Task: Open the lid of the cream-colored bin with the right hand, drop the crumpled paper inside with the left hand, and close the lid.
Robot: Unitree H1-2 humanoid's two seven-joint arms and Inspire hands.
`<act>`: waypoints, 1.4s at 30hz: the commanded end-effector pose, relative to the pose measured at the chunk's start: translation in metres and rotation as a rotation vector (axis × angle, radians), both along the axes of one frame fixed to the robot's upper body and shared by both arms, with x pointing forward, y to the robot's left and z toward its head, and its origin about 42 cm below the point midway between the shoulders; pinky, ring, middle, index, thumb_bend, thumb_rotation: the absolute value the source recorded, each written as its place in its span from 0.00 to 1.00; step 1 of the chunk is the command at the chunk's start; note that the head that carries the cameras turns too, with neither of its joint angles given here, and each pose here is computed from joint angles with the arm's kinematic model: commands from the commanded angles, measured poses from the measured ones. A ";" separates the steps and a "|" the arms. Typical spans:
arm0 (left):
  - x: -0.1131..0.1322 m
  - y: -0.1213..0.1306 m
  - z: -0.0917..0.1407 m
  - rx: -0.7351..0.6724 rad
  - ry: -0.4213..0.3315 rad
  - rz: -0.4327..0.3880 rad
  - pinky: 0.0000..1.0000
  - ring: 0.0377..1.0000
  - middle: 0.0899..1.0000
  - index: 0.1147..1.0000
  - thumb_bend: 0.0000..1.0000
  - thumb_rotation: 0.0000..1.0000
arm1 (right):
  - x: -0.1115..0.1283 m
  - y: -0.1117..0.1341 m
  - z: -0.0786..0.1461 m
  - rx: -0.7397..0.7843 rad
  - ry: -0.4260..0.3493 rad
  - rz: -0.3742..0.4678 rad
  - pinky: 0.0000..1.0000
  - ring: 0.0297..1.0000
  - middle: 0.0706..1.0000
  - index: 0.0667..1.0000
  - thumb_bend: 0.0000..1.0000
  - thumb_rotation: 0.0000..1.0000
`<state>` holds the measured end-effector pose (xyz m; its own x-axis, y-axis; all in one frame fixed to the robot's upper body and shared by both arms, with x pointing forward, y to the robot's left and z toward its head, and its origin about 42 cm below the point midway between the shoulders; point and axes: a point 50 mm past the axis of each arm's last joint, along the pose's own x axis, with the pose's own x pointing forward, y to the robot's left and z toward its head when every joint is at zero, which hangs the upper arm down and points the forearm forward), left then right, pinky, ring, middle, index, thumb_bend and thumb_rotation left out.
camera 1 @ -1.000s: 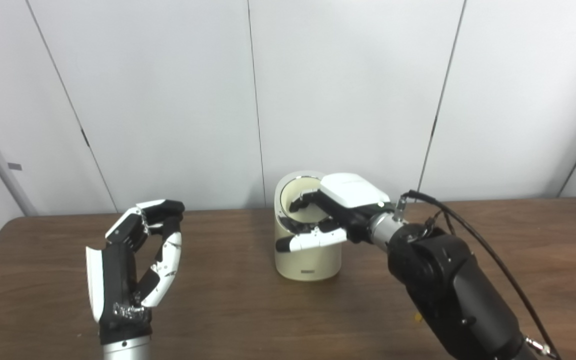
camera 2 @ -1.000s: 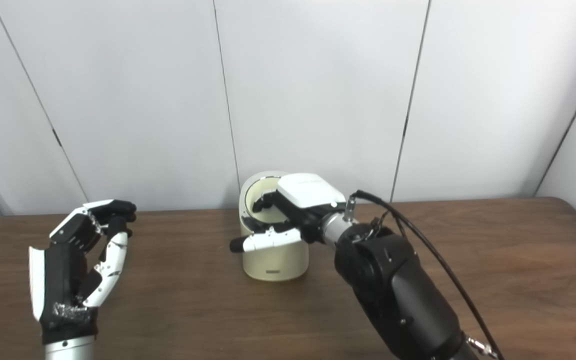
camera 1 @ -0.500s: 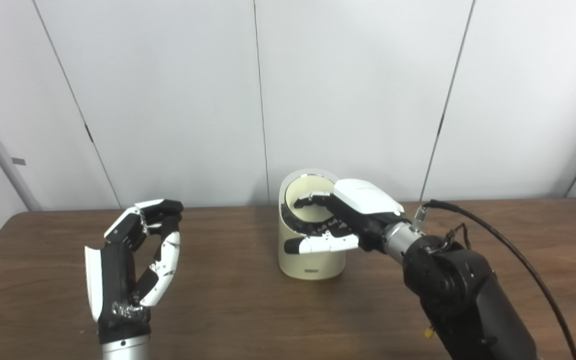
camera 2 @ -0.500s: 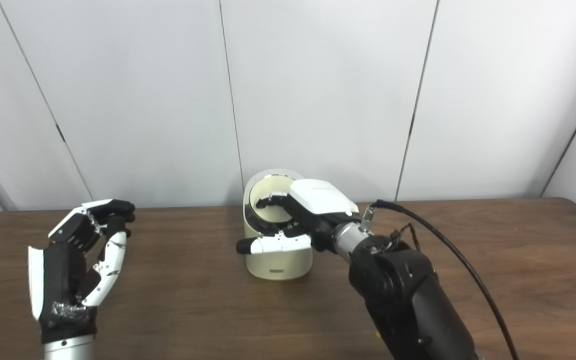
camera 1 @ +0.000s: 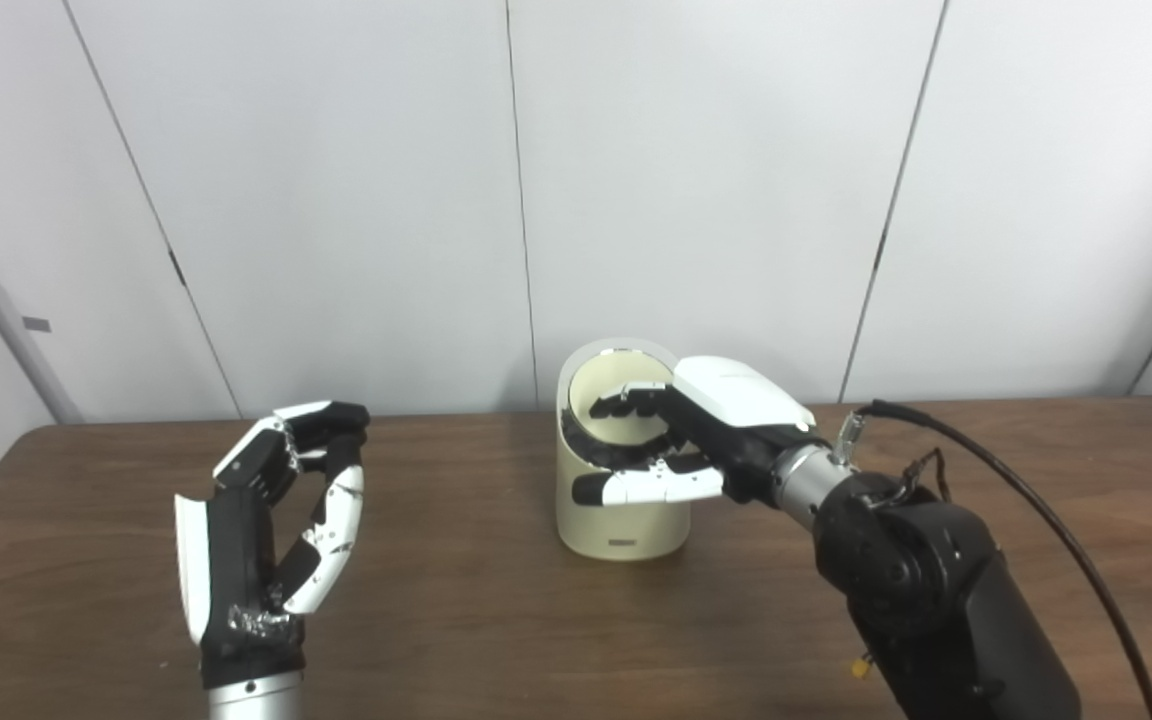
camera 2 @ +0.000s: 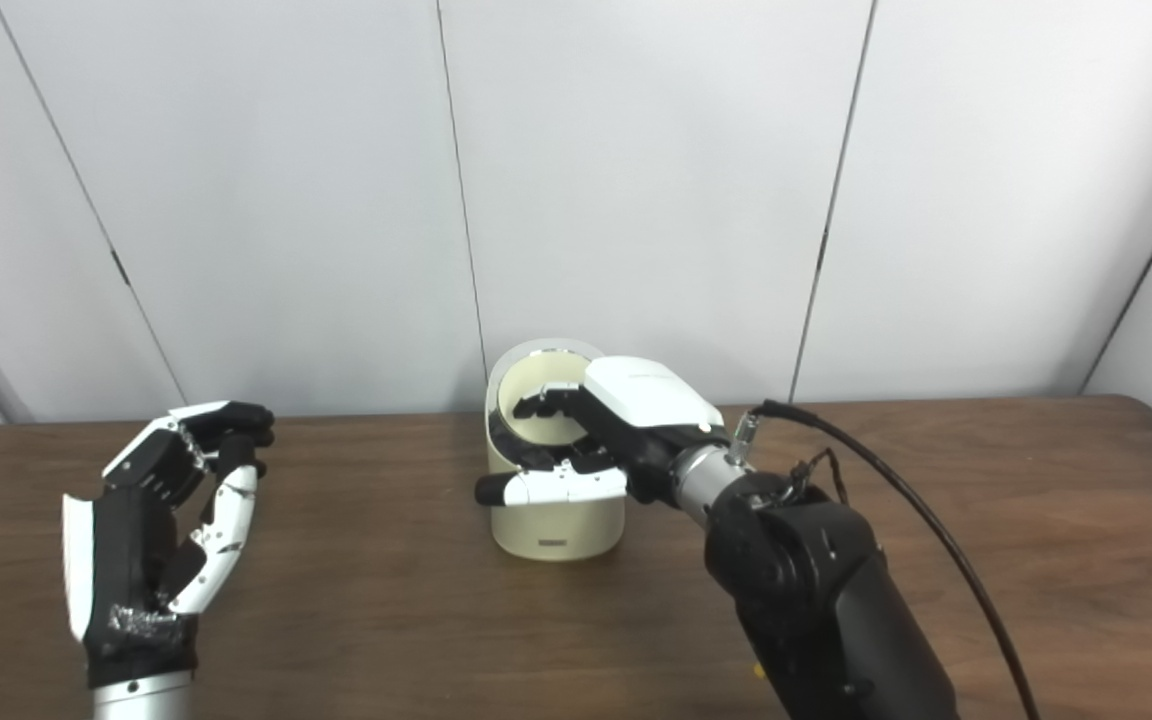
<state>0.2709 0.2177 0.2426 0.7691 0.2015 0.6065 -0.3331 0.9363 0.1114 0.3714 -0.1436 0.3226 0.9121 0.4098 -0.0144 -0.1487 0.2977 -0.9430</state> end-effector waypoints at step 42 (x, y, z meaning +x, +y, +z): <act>-0.003 0.020 0.005 0.007 -0.063 -0.028 0.50 0.59 0.60 0.56 0.25 0.31 | -0.092 -0.074 -0.063 1.035 -0.687 -0.197 0.60 0.68 0.67 0.64 0.27 0.39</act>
<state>0.2664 0.2384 0.2383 0.7705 0.1980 0.6059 -0.3211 0.9417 0.1006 0.2795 -0.2206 0.2468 0.7108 -0.2000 0.6743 0.4002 0.9034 -0.1540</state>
